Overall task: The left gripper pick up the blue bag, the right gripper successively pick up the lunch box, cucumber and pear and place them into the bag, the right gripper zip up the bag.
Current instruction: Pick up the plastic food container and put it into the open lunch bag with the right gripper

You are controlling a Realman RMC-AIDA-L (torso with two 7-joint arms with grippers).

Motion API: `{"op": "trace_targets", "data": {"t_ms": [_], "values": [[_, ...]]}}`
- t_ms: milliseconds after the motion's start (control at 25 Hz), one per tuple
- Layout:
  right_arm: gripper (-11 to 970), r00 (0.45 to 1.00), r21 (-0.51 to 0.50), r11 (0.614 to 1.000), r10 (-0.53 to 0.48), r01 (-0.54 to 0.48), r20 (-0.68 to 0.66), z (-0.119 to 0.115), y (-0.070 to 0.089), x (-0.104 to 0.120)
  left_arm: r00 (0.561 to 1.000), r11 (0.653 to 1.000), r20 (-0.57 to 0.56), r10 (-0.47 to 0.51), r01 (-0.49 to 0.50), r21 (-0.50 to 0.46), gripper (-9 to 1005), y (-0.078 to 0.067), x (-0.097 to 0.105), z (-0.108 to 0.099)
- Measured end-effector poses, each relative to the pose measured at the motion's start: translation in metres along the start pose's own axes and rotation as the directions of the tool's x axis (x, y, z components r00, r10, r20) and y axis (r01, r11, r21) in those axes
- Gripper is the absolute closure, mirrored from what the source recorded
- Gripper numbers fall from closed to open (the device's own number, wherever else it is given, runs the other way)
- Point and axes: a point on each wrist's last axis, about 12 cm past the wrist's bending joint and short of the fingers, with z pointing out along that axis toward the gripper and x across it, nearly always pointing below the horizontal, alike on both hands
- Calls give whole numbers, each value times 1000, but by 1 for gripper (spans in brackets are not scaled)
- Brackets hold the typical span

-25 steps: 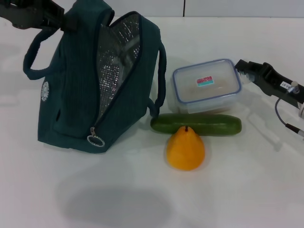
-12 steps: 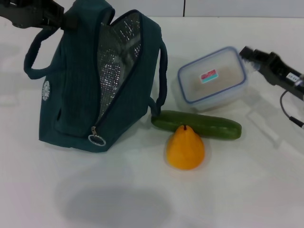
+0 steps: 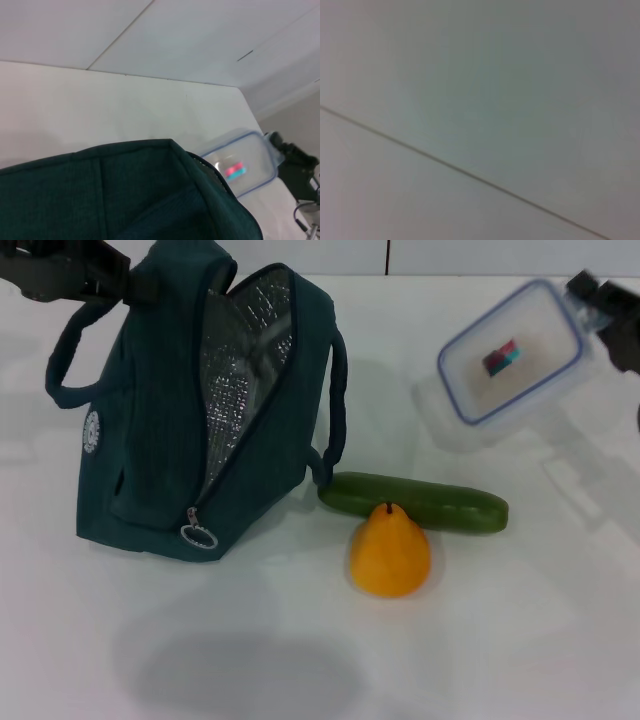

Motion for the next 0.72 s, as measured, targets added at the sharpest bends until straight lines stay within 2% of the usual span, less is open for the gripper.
{"op": "trace_targets", "data": {"t_ms": [240,360,480,720], "values": [[861,998,-116,993,39,-32,58,8,16,-10,1000,1000,0,-1,1,0,951,0,0,0],[862,996,-226,973,56,-40,65,18,33,-15,1000,1000,-1,-1,1,1,951,-1,-1,0],[862,997,-324,945,65,-50,36,34,53,-17,1000,1000,-3,0,0,5,951,-2,-1,2],[863,996,-429,900,43,-72,-76,74,83,-6,1000,1000,-9,1,-1,15,952,-4,-2,5]]}}
